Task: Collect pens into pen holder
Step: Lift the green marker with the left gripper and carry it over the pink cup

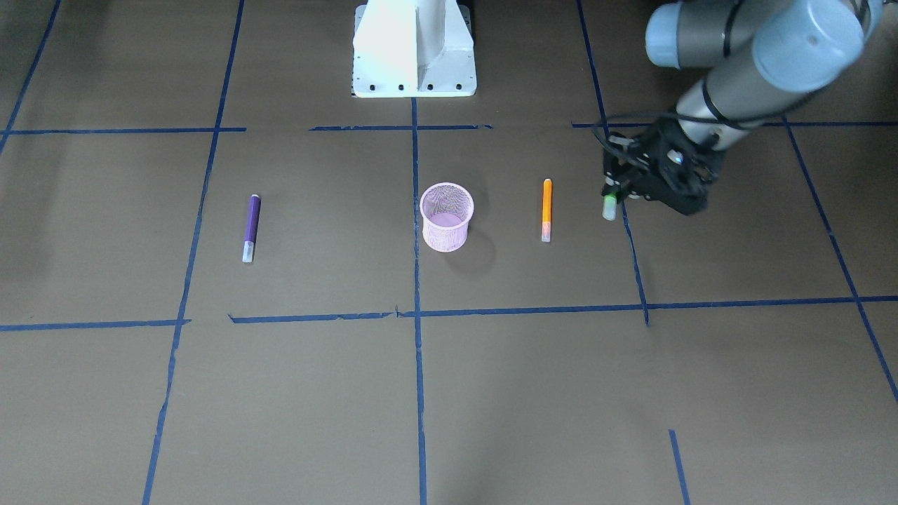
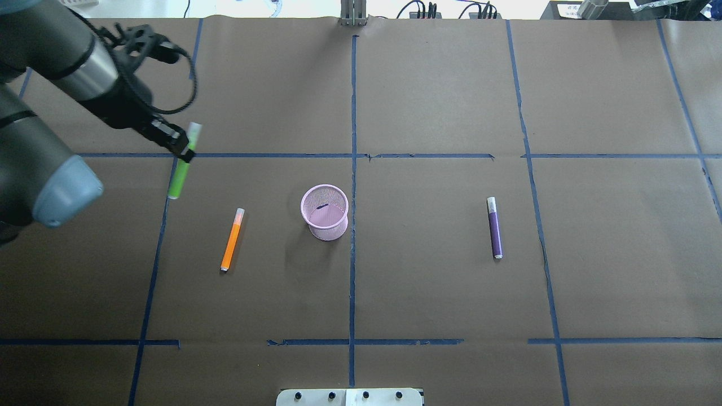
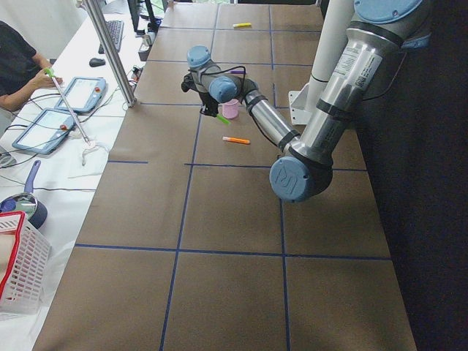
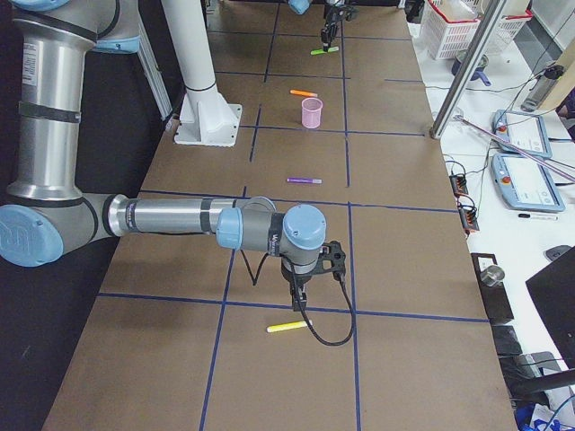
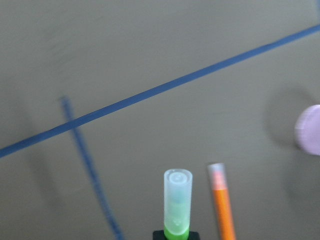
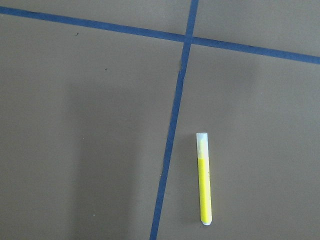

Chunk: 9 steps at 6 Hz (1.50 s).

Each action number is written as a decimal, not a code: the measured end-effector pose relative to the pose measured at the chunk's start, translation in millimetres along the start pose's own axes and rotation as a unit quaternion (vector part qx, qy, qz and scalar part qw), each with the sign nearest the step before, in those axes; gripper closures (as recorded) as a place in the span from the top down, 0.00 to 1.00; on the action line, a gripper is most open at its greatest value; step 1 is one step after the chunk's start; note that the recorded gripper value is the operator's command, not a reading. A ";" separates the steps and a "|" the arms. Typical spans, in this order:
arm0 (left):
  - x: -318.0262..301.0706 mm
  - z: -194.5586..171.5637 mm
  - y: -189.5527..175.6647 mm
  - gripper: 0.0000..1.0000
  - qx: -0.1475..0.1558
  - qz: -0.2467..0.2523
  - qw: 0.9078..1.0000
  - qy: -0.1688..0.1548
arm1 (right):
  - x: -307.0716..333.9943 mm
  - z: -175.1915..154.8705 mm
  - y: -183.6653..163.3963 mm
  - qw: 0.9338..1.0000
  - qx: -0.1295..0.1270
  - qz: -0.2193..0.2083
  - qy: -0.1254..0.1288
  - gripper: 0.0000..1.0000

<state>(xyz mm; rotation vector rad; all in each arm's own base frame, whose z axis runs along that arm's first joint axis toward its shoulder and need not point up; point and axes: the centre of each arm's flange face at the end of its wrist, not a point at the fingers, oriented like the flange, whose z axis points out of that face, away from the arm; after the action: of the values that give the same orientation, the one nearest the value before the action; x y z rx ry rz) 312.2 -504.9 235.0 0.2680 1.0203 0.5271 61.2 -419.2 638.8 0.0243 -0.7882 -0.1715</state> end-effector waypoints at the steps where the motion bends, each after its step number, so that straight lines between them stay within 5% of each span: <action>1: 51.8 -4.3 -13.3 0.02 0.033 0.048 0.998 -0.006 | -3.0 2.2 -1.3 1.000 -0.002 -0.002 -0.003 1.00; 3: 106.2 -3.5 -20.6 0.00 0.137 0.137 0.981 -0.017 | -5.2 4.3 -2.1 1.000 -0.004 -0.004 -0.007 1.00; 5: 140.6 38.7 -16.5 0.04 0.227 0.181 0.956 -0.034 | -6.5 6.0 -3.2 1.000 -0.006 -0.005 -0.008 1.00; 7: 159.9 81.9 -5.8 0.08 0.294 0.179 0.938 -0.047 | -7.0 7.4 -3.9 1.000 -0.007 -0.005 -0.009 1.00; 9: 158.5 116.1 4.8 0.13 0.316 0.175 0.930 -0.065 | -7.1 8.0 -4.3 1.000 -0.008 -0.006 -0.008 1.00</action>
<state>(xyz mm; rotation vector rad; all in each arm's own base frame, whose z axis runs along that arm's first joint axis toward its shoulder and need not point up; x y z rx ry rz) 476.4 -412.7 179.0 1.0610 0.9944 0.4788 50.0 -422.0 639.1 0.0128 -0.8035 -0.1897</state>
